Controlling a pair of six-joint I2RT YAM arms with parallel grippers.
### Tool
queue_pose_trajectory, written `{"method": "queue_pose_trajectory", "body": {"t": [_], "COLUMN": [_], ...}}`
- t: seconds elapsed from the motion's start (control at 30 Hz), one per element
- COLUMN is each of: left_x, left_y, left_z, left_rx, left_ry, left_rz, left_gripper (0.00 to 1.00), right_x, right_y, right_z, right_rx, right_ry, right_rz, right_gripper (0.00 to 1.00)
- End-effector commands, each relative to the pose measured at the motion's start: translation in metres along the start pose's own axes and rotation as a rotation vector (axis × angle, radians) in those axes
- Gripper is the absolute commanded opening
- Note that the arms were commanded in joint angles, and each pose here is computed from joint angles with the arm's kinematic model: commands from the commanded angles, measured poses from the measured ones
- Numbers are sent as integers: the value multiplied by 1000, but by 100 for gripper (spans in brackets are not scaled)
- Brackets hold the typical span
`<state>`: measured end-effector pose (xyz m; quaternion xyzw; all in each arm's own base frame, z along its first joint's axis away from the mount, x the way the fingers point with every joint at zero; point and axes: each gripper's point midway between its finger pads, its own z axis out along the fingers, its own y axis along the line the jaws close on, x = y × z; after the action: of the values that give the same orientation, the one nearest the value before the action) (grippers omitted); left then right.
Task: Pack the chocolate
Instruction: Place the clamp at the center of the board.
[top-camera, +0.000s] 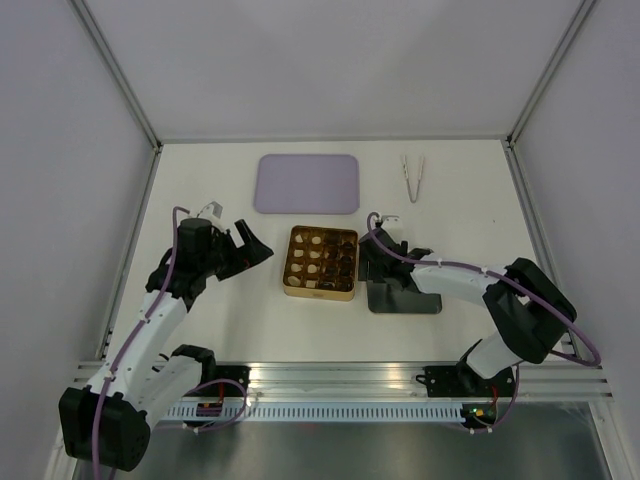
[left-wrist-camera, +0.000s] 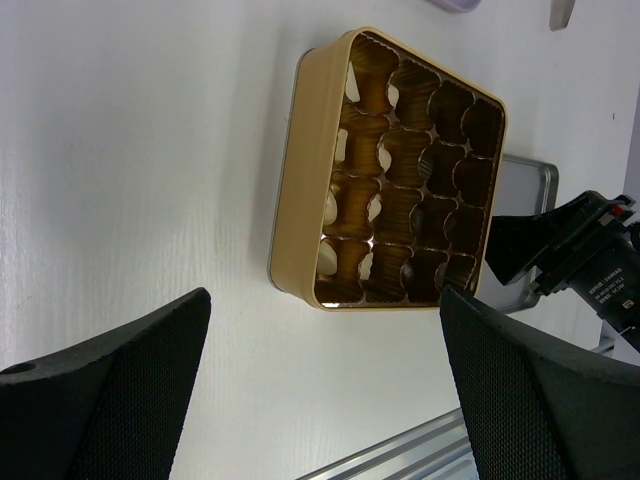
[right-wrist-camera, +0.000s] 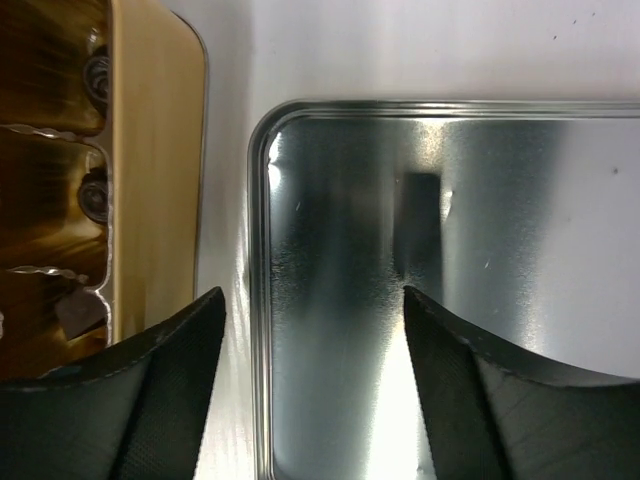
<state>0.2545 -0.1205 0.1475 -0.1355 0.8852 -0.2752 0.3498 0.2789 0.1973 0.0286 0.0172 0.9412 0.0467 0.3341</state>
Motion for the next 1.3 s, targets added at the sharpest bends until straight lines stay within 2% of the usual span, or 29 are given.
{"method": "queue_pose_trajectory", "body": {"t": [0.0, 0.17, 0.37, 0.5, 0.9, 0.97, 1.1, 1.2, 1.27], "left_x": [0, -1, 0, 0, 0, 0, 1, 3, 4], "left_y": [-6, -6, -4, -4, -6, -7, -7, -7, -8], "left_z": [-2, -3, -2, -2, -3, -4, -5, -4, -4], "left_rx": [35, 33, 30, 30, 42, 47, 51, 59, 69], "left_ry": [-6, -11, -9, -9, -11, -15, -15, -8, -4], "left_rz": [-18, -11, -9, -8, 1, 4, 7, 8, 9], "left_gripper": [100, 100, 100, 100, 100, 100, 100, 100, 100], "right_x": [-1, 10, 12, 17, 4, -5, -31, -35, -26], "right_y": [4, 1, -6, -16, -13, -18, -40, -74, -108], "right_z": [6, 11, 8, 8, -8, -18, -44, -52, -48], "right_rx": [7, 25, 59, 107, 70, 76, 117, 175, 230], "right_ry": [-12, 13, 10, 24, -1, -27, -112, -115, -70], "right_rz": [23, 24, 23, 16, 2, -9, 11, 45, 91], "right_gripper": [74, 65, 63, 55, 58, 63, 68, 69, 69]}}
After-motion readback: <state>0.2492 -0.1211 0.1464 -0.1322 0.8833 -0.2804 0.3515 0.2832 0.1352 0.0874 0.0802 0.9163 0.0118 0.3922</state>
